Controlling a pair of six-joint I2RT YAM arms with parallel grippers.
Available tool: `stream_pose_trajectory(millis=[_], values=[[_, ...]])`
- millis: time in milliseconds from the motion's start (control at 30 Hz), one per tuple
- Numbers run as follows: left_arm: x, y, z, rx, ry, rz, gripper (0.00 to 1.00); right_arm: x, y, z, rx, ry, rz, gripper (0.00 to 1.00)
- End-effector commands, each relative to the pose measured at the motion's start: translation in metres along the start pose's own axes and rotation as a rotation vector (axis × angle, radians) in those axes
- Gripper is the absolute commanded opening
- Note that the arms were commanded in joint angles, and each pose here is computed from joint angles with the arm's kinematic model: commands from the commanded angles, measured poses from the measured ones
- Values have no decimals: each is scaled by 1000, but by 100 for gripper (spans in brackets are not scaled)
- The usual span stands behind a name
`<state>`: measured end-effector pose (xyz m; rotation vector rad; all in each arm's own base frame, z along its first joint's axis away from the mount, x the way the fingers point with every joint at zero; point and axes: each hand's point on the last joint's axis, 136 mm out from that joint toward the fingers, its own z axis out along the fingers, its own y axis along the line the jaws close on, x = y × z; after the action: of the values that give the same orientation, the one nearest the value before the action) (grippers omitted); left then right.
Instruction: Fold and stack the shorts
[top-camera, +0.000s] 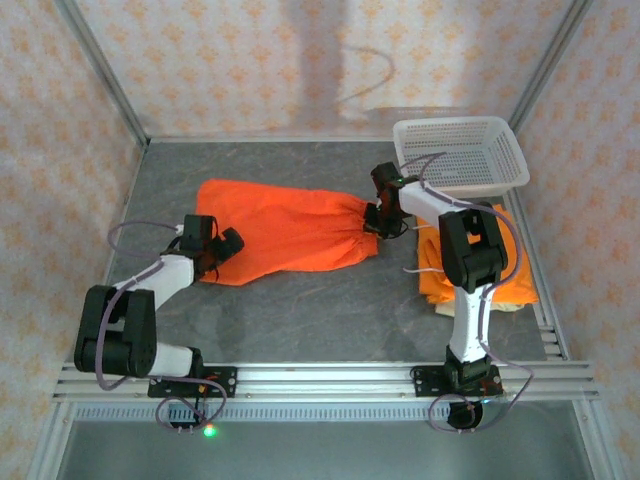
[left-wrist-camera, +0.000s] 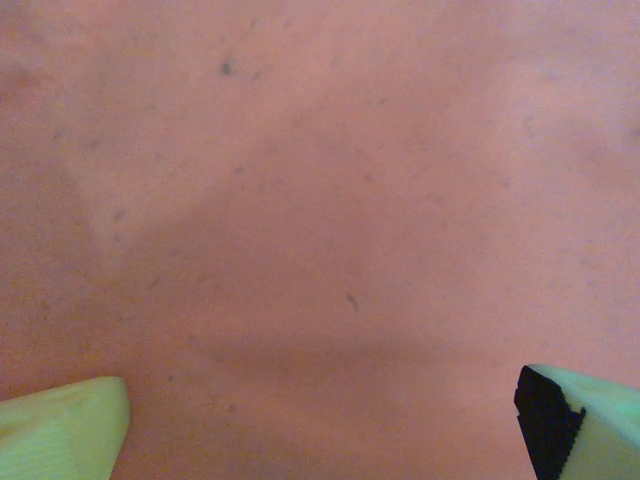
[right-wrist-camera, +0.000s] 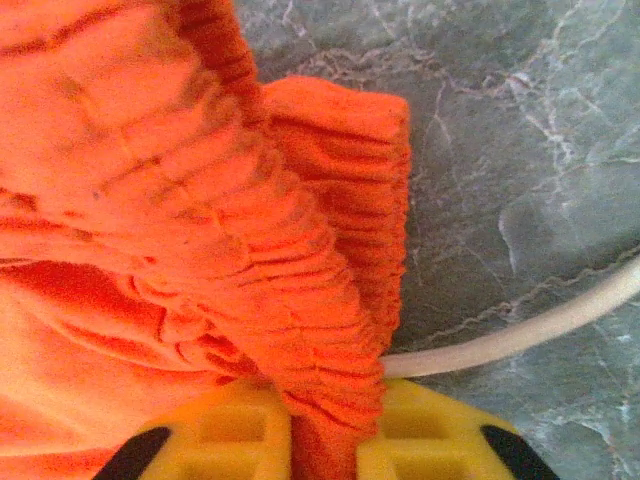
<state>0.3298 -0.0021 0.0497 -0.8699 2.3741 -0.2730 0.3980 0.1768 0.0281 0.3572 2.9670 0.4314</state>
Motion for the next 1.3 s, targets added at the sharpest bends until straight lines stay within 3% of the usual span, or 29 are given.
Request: stream_pose_trajectory(millis=[0,33,333,567,833,1000,1267], values=[[-18,-11,-26,58,-61,-39,100,2,-25,19,127,-6,-2,6],[-24,-15,-35,73,-85,-40,100,0,-28,15,151,-20,-13,0],[-52,-29,-92,144,-205,-41,100,-20,-35,-52,374,-154,-166,0],[-52,-29,-94,153,-209,-52,100,-35,-36,-132,680,-264,-394,0],[-50,-27,-91,152,-203,-63,100,-55,-49,-212,968,-375,-504,0],[-49,-27,-90,153,-201,-66,100,-62,-38,-239,1013,-426,-520,0],[-45,-23,-86,142,-195,-68,100,-51,6,-240,1038,-454,-585,0]])
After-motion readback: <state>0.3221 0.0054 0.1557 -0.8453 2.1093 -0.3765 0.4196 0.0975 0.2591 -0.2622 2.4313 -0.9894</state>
